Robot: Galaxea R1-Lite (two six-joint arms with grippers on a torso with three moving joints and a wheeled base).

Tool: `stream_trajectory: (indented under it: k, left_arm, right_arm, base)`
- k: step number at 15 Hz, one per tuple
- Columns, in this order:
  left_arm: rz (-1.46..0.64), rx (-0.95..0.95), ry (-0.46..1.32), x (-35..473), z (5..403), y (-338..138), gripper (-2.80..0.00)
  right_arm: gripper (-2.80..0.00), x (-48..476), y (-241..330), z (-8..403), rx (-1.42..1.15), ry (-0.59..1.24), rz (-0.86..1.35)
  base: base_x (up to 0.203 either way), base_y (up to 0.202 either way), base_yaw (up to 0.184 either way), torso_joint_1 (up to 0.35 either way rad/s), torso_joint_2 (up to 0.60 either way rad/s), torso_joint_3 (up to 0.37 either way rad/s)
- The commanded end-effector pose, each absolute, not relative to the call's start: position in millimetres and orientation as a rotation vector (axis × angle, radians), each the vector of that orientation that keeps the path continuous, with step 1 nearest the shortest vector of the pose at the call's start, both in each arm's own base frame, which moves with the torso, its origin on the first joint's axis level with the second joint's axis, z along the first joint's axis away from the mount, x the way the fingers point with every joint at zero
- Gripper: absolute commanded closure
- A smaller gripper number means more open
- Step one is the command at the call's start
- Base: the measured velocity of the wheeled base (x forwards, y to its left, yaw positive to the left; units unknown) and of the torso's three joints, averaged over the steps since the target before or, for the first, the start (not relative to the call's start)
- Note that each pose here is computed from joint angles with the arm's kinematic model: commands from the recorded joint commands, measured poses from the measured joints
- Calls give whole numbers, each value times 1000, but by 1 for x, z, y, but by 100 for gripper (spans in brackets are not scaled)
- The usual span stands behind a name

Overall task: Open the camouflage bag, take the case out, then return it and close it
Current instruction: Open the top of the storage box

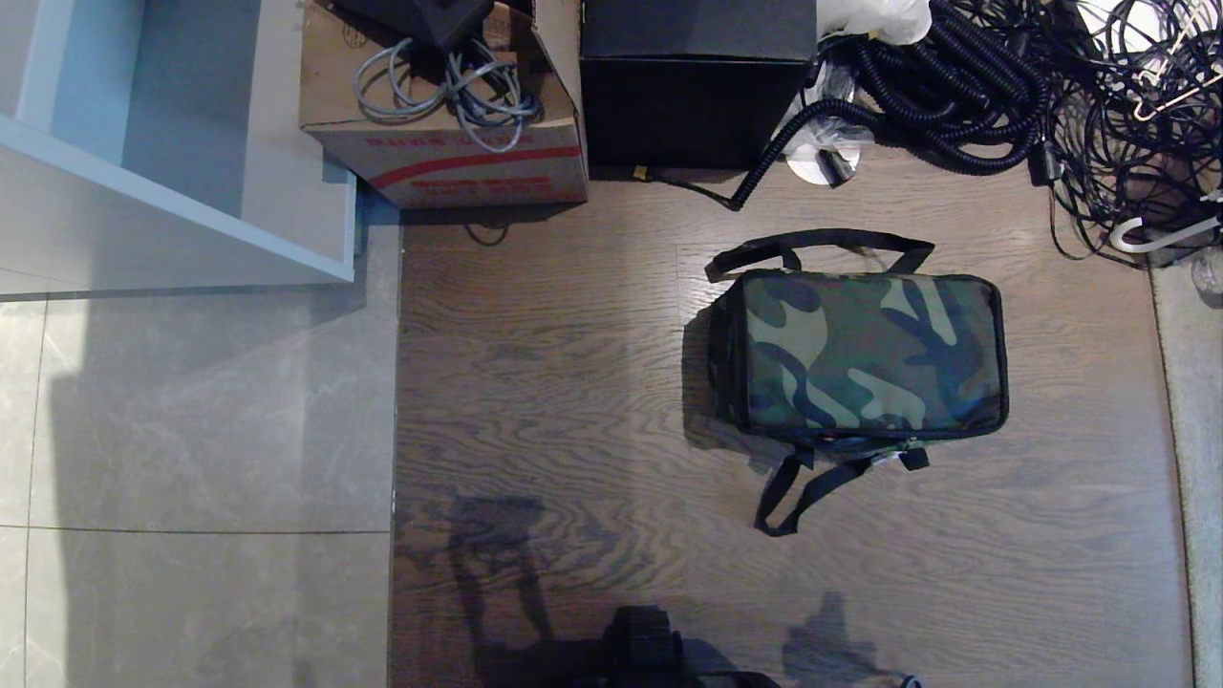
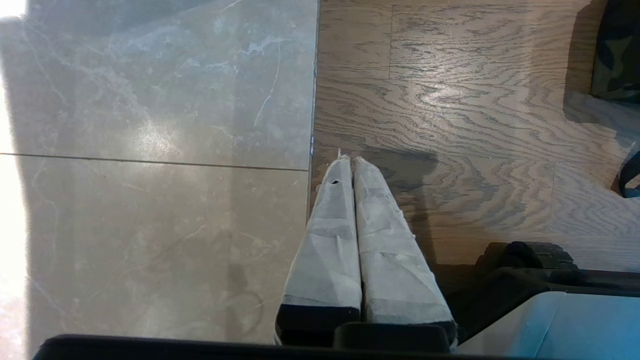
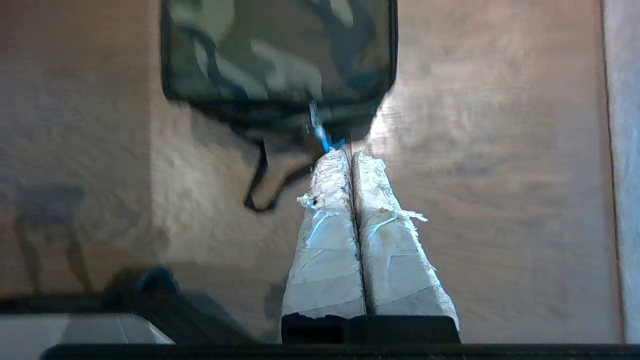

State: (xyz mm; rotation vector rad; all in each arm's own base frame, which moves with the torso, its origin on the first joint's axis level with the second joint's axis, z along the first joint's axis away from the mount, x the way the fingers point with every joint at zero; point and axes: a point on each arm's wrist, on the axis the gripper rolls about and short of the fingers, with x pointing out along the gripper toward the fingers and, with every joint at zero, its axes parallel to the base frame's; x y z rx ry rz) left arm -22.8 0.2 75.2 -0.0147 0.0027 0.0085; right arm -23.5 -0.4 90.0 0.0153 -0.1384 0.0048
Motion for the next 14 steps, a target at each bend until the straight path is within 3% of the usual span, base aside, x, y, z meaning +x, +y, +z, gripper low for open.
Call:
stream_trajectory:
  k: [1,3,8,11,14]
  left_arm:
    - [9,-15,3,-23,75,0,0]
    - [9,-15,3,-23,75,0,0]
    - [9,-15,3,-23,75,0,0]
    - [9,-15,3,-23,75,0,0]
    - [9,-15,3,-23,75,0,0]
  right_arm:
    - [0,-27,0,99,38,-157,40]
    - [0,-28,1,123,68,-116,76]
    - [0,33,3,157,172,369,82]
    - [0,95,6,156,190,639,74]
    - [0,151,8,141,202,725,72]
  base:
    - [0,0,0,0,0,0]
    - [0,0,0,0,0,0]
    - [0,0,0,0,0,0]
    - [0,0,0,0,0,0]
    - [0,0,0,0,0,0]
